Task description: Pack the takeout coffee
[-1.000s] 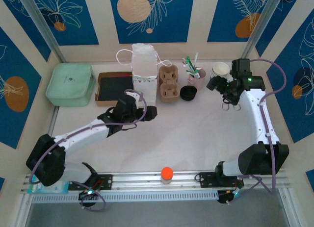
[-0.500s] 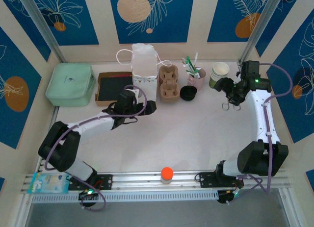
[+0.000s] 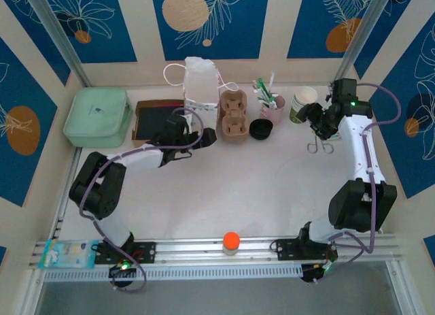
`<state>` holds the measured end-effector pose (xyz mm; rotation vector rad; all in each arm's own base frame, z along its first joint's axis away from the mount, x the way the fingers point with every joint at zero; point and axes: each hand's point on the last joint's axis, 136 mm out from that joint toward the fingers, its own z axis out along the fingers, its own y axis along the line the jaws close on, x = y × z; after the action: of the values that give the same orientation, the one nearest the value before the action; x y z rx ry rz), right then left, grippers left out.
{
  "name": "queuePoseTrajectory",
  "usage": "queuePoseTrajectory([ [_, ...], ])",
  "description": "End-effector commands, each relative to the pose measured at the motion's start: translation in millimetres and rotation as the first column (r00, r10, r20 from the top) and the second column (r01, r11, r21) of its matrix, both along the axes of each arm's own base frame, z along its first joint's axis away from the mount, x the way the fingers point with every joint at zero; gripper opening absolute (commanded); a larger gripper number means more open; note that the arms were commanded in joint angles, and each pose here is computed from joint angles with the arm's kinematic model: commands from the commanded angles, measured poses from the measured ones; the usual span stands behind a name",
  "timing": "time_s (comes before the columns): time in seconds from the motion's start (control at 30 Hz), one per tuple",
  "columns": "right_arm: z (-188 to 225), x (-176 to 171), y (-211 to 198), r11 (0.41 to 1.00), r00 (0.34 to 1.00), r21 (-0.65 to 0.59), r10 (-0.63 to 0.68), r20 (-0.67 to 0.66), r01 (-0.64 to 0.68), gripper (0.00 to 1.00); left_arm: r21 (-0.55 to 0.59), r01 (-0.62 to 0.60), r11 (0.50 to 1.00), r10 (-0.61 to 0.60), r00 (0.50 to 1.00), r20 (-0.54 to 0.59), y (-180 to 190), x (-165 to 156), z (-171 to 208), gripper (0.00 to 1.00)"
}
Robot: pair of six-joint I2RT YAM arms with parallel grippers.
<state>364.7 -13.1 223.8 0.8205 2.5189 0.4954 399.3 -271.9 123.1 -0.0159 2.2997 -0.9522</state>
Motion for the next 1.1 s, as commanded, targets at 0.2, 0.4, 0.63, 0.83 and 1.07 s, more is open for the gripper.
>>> queuePoseTrajectory([
  [0.2, 10, 7, -6, 0.999, 0.999, 0.005, -0.035, 0.013, 0.035, 0.68, -0.030, 0.040, 0.999, -0.039, 0.999, 0.035, -6, 24, 11, 0.91],
  [0.4, 12, 15, -12, 0.999, 0.999, -0.005, -0.052, 0.013, 0.052, 0.68, -0.060, 0.039, 0.997, -0.037, 0.999, 0.037, -2, 2, 14, 0.91],
  [0.63, 12, 24, -19, 0.998, 0.998, -0.022, -0.063, 0.000, 0.062, 0.68, 0.000, 0.046, 0.999, -0.046, 0.998, 0.051, 13, -42, 17, 0.93],
  [0.83, 14, 35, -24, 0.997, 0.997, -0.023, -0.074, -0.006, 0.074, 0.68, 0.053, 0.069, 0.996, -0.072, 0.996, 0.062, 23, -78, 23, 0.93],
  [1.07, 17, 50, -28, 0.997, 0.997, -0.027, -0.076, -0.025, 0.075, 0.68, 0.085, 0.075, 0.994, -0.082, 0.993, 0.083, 39, -117, 29, 0.94],
])
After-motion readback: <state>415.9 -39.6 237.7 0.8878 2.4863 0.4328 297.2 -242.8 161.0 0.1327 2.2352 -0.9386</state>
